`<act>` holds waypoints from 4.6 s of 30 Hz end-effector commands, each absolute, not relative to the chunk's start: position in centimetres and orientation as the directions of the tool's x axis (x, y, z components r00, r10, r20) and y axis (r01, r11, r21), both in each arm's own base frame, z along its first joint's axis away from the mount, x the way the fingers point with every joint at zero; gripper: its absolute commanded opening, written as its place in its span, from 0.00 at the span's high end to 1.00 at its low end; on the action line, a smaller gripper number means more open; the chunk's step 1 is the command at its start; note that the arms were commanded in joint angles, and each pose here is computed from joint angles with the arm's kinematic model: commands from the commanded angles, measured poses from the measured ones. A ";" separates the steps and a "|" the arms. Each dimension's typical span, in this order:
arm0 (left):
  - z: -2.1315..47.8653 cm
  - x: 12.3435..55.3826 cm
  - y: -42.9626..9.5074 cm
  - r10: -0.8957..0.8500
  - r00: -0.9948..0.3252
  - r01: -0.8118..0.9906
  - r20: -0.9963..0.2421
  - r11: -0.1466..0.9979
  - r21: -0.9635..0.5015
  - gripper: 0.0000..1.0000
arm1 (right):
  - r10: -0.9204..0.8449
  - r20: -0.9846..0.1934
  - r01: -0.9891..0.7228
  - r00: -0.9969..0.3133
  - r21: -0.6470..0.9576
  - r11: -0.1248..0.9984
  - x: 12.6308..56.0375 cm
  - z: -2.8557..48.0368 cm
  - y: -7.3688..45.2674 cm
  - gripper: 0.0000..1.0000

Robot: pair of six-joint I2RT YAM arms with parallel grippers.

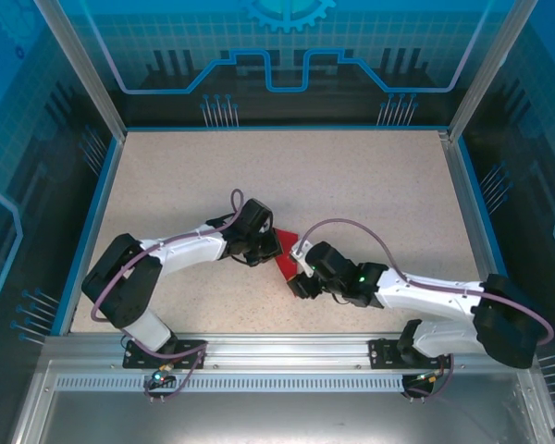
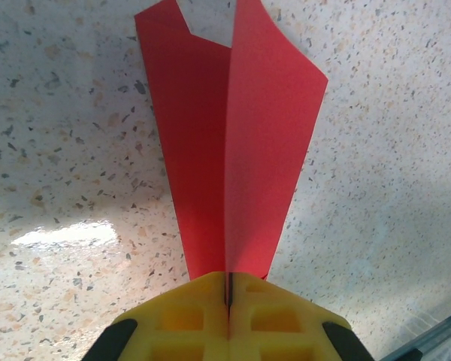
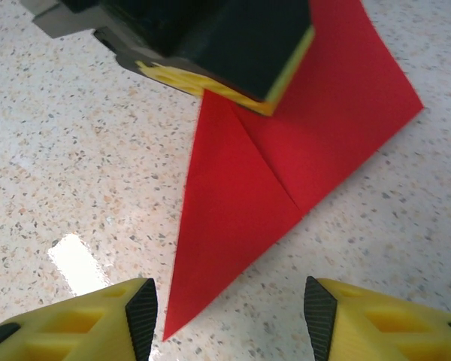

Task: Fold a paper plane with a square sheet of paper (pick it up from the middle)
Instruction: Fold the wing for the fifth time at the center of the table.

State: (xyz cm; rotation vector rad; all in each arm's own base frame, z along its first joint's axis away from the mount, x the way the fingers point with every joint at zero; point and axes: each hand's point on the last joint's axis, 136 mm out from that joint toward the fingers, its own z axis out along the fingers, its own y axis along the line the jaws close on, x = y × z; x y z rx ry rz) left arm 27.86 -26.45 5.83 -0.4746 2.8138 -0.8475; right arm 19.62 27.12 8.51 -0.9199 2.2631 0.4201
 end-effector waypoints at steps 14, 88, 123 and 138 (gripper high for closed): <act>4.9 27.3 -26.6 -0.316 -0.948 -0.244 -0.046 0.811 -0.531 0.95 | -0.582 -0.678 -0.716 -0.449 -0.117 0.689 20.1 7.1 32.0 0.48; 8.1 28.8 -26.4 -0.417 -0.904 -0.285 -0.099 0.758 -0.587 0.29 | -0.240 -0.692 -0.609 -0.681 0.353 0.711 22.1 5.3 28.1 0.96; 5.2 30.0 -27.8 -0.375 -0.927 -0.316 -0.022 0.811 -0.493 0.97 | -0.603 -0.604 -0.683 -0.521 -0.130 0.719 20.3 4.7 26.3 0.67; 5.2 29.8 -27.8 -0.371 -0.928 -0.315 -0.019 0.812 -0.492 0.98 | -0.619 -0.551 -0.674 -0.560 -0.130 0.727 19.4 3.7 26.6 0.92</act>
